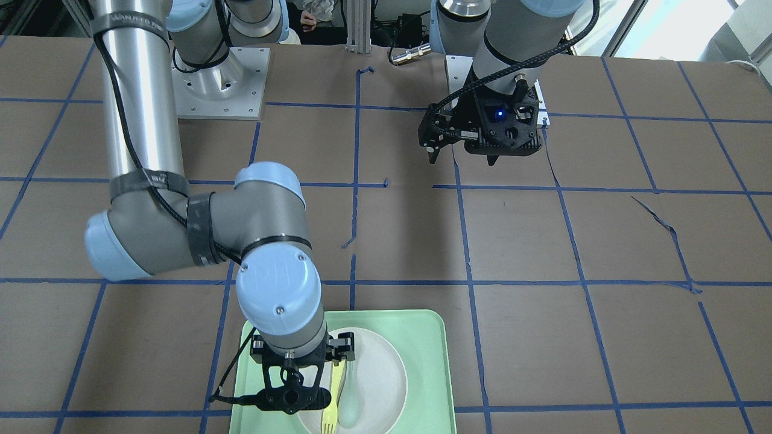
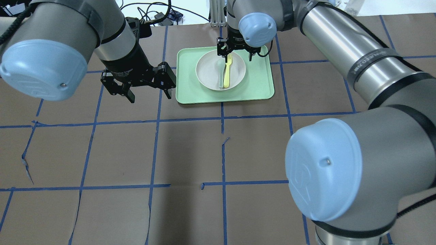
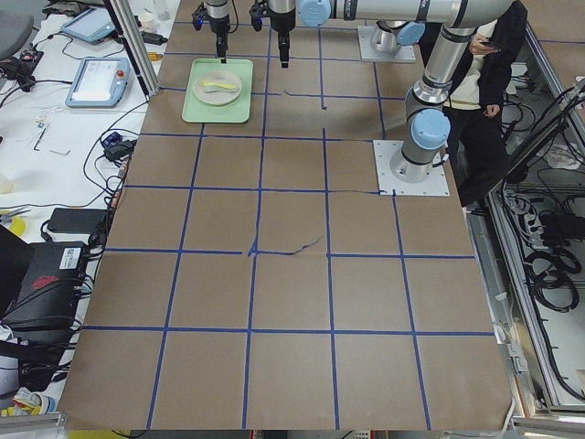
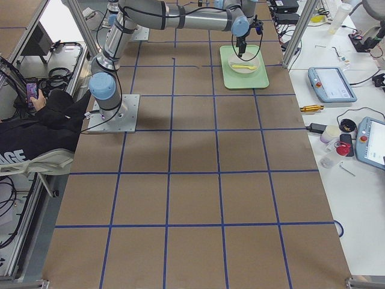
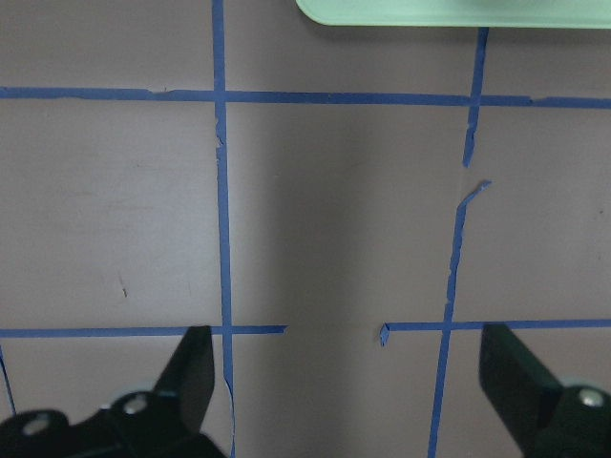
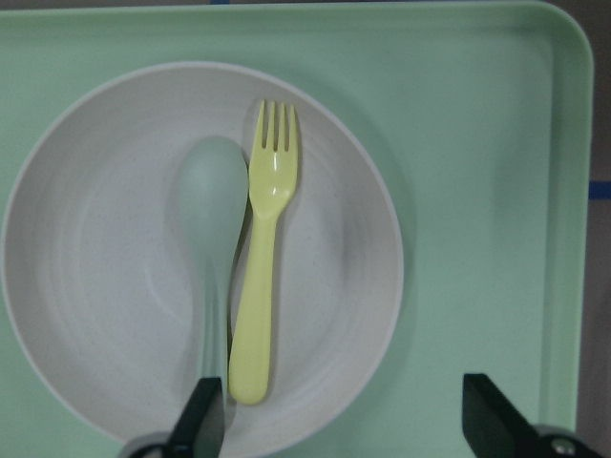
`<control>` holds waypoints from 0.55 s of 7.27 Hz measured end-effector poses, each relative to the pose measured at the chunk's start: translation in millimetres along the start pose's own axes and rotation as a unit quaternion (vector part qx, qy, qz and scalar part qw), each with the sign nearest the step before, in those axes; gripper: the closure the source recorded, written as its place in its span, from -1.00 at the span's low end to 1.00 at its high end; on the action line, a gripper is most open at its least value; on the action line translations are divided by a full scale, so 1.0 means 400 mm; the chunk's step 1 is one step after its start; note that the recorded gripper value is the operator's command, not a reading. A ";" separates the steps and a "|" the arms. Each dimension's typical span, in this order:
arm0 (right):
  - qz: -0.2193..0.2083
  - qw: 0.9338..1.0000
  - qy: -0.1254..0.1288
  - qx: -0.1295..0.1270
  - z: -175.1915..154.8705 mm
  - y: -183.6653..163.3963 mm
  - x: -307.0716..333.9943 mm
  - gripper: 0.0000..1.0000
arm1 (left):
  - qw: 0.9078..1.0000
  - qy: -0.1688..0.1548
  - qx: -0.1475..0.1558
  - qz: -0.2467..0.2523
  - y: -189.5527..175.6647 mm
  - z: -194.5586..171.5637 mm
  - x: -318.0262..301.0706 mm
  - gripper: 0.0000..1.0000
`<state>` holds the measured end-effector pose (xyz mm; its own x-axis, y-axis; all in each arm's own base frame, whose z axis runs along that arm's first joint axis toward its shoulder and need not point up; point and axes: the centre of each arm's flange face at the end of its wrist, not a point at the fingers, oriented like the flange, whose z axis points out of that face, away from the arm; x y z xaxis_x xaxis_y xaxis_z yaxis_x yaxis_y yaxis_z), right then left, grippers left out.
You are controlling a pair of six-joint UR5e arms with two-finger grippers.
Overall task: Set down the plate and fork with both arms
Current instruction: 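Lower the right gripper into the plate and grasp the yellow fork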
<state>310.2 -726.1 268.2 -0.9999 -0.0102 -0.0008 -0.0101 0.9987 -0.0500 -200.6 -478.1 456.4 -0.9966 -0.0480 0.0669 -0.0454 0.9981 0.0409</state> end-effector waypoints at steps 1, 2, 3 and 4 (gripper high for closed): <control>0.012 1.000 -0.003 0.005 0.053 -0.020 -0.008 -0.51 | 1.000 0.000 -0.002 0.000 -0.002 0.005 0.000 -1.00; 0.025 1.000 -0.006 0.006 0.085 -0.028 -0.013 -0.40 | 1.000 0.000 -0.003 0.000 -0.004 0.007 0.000 -1.00; 0.031 0.999 -0.009 0.000 0.119 -0.030 -0.017 -0.33 | 1.000 0.000 -0.003 -0.001 -0.004 0.008 0.000 -1.00; 0.034 0.999 -0.014 -0.008 0.148 -0.030 -0.023 -0.33 | 1.000 0.000 -0.003 0.000 -0.005 0.009 0.000 -1.00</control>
<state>319.8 -740.8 209.7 -0.9979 0.0575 -0.0308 0.0585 0.9977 -0.0337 -200.9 -479.8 453.0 -0.9966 -0.0487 0.0663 -0.0456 0.9978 0.0479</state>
